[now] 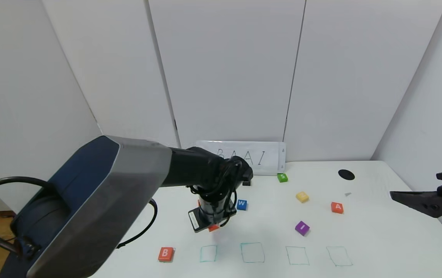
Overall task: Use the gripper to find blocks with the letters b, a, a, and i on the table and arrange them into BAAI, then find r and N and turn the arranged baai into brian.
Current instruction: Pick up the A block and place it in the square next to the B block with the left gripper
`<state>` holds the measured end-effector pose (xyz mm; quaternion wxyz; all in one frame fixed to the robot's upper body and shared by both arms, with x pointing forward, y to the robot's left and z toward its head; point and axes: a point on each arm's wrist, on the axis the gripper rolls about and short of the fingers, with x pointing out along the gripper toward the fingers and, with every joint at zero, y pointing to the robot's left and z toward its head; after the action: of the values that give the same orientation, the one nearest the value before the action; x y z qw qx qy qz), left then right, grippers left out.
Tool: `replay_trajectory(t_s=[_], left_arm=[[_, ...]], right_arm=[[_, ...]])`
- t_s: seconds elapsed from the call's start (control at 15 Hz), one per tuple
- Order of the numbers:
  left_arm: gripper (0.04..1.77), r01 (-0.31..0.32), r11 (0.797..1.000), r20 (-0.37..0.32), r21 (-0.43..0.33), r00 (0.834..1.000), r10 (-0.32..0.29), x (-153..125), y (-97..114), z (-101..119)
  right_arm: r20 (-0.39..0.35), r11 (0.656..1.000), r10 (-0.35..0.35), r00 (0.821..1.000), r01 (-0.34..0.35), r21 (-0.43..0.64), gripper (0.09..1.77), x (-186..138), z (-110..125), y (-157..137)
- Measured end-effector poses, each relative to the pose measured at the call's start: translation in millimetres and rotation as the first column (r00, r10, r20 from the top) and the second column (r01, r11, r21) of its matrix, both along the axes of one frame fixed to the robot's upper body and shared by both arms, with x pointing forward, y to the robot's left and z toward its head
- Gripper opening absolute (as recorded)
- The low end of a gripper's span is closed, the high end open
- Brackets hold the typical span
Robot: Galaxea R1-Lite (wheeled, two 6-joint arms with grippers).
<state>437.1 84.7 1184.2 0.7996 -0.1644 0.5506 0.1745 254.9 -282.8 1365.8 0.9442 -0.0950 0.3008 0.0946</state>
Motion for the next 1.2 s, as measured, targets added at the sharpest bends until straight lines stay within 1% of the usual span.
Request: replay_trajectory(t_s=[0.13, 0.2, 0.33, 0.4, 0.6, 0.67, 0.93, 1.07, 1.2], left_arm=[[0.49, 0.113, 0.994, -0.024, 0.000, 0.993, -0.113, -6, 9, 2], [0.49, 0.173, 0.985, -0.023, -0.003, 0.985, -0.173, -10, 13, 2], [0.49, 0.284, 0.959, -0.007, 0.010, 0.959, -0.284, -19, 23, 2], [0.49, 0.327, 0.945, 0.008, 0.018, 0.945, -0.327, -24, 27, 2], [0.49, 0.433, 0.900, 0.039, 0.048, 0.900, -0.435, -39, 38, 1], [0.49, 0.449, 0.892, 0.045, 0.054, 0.891, -0.452, -43, 40, -1], [0.49, 0.487, 0.871, 0.059, 0.055, 0.870, -0.490, -61, 39, -10], [0.49, 0.503, 0.863, 0.065, 0.049, 0.860, -0.506, -68, 35, -14], [0.49, 0.514, 0.856, 0.057, 0.046, 0.855, -0.516, -74, 31, -18]], right_arm=[[0.001, 1.000, 0.001, 1.000, -0.001, 0.000, 1.71, -1, 0, 0], [0.002, 1.000, 0.001, 1.000, -0.001, 0.001, 1.71, -1, 0, 0], [0.002, 1.000, 0.000, 1.000, 0.000, 0.001, 1.71, -1, 0, 0], [0.001, 1.000, 0.001, 1.000, -0.001, 0.000, 1.71, -1, 0, 0], [0.001, 1.000, 0.003, 1.000, -0.003, 0.000, 1.71, -1, 0, 0], [-0.001, 1.000, 0.005, 1.000, -0.005, -0.001, 1.71, -1, 0, 1], [-0.004, 1.000, 0.008, 1.000, -0.008, -0.002, 1.71, -1, -1, 1], [-0.005, 1.000, 0.012, 1.000, -0.012, -0.002, 1.71, -2, -2, 2], [-0.006, 1.000, 0.014, 1.000, -0.014, -0.003, 1.71, -2, -2, 2]])
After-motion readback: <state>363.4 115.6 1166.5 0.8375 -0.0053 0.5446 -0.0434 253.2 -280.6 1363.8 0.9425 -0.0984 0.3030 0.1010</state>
